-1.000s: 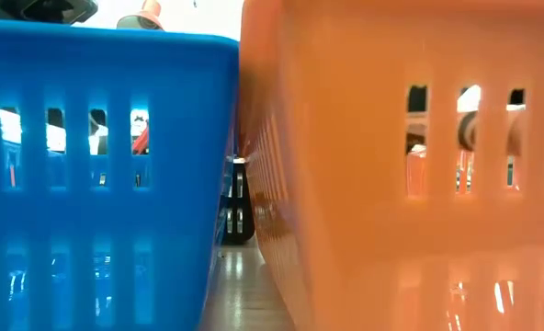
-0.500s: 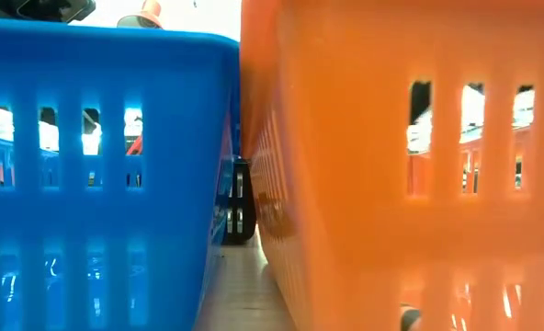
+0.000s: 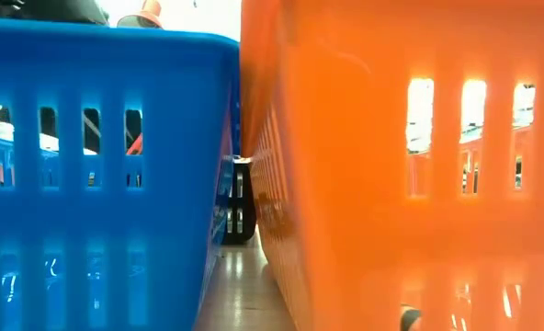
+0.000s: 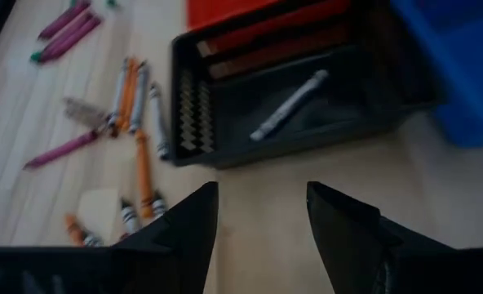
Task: Sort crayons
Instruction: Put the red crayon into the blue basket
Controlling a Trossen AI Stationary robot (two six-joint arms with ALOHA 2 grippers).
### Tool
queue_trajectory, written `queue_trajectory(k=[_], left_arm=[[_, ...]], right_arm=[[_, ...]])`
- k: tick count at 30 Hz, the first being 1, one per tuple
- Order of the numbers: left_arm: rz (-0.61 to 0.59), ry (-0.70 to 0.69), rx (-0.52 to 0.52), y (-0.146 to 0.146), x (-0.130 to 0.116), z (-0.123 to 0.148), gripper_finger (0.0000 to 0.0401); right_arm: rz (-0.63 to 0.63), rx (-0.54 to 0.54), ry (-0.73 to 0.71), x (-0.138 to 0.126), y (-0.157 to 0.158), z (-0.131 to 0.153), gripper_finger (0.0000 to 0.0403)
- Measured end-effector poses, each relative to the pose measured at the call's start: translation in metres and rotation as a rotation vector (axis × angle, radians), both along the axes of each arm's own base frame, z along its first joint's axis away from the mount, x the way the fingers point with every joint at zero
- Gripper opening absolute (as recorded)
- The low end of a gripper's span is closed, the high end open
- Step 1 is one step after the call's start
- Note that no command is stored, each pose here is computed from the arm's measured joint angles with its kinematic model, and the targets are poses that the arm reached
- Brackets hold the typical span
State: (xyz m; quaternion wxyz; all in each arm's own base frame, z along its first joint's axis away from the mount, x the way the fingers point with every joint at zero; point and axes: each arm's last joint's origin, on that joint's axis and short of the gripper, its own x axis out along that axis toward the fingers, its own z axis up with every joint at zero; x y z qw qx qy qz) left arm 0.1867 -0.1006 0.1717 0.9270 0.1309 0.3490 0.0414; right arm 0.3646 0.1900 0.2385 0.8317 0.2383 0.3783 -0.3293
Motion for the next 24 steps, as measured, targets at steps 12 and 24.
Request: queue_trajectory(k=[12,24], left_arm=[[0.387,0.103,-0.115,0.046,0.004,-0.010,0.0201],[0.810,0.228,-0.336,0.064,-0.015,-0.021,0.0201]], right_arm=[[0.136,-0.543,0.108,0.018,-0.043,0.007,0.0105],[0.334,-0.644,0.297,0.024,-0.060,0.005,0.0105]])
